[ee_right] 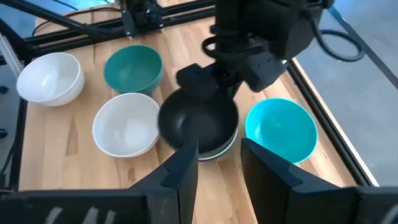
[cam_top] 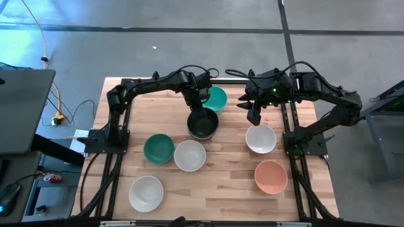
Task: Nest bowls inside each other
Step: Stack the black bowl on top of the light green bowl
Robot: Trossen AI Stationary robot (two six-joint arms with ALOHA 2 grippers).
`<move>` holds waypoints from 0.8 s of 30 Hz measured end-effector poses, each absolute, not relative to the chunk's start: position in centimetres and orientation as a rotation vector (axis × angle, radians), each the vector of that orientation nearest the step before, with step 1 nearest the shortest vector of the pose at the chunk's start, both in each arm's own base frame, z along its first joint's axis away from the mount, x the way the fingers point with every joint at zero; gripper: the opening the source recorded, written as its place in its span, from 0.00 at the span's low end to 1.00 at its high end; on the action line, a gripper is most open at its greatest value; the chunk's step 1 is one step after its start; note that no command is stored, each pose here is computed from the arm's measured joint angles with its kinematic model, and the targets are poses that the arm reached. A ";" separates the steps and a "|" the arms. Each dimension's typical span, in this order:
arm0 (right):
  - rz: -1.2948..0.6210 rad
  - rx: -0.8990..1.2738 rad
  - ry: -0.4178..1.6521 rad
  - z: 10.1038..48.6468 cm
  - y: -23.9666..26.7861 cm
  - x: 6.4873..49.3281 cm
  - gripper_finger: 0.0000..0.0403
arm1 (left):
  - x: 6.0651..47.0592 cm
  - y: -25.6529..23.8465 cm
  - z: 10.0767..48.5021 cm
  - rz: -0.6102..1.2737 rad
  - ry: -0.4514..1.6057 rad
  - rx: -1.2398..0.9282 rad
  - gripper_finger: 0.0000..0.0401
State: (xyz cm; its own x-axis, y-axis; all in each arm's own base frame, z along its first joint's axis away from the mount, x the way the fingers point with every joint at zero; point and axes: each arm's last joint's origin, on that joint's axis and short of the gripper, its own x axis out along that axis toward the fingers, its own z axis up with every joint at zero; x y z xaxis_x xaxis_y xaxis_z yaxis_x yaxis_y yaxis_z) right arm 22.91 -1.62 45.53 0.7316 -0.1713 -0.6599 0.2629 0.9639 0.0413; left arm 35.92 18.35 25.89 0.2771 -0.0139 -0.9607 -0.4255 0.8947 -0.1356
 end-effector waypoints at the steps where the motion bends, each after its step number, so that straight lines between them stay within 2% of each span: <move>1: -0.236 0.137 0.714 45.5 -1.5 22.9 0.28 | 35.9 18.4 25.8 0.287 1.277 -0.399 0.00; 24: -0.239 0.126 0.713 45.5 -1.0 22.9 0.28 | 36.9 17.7 23.6 0.256 1.354 -0.392 0.00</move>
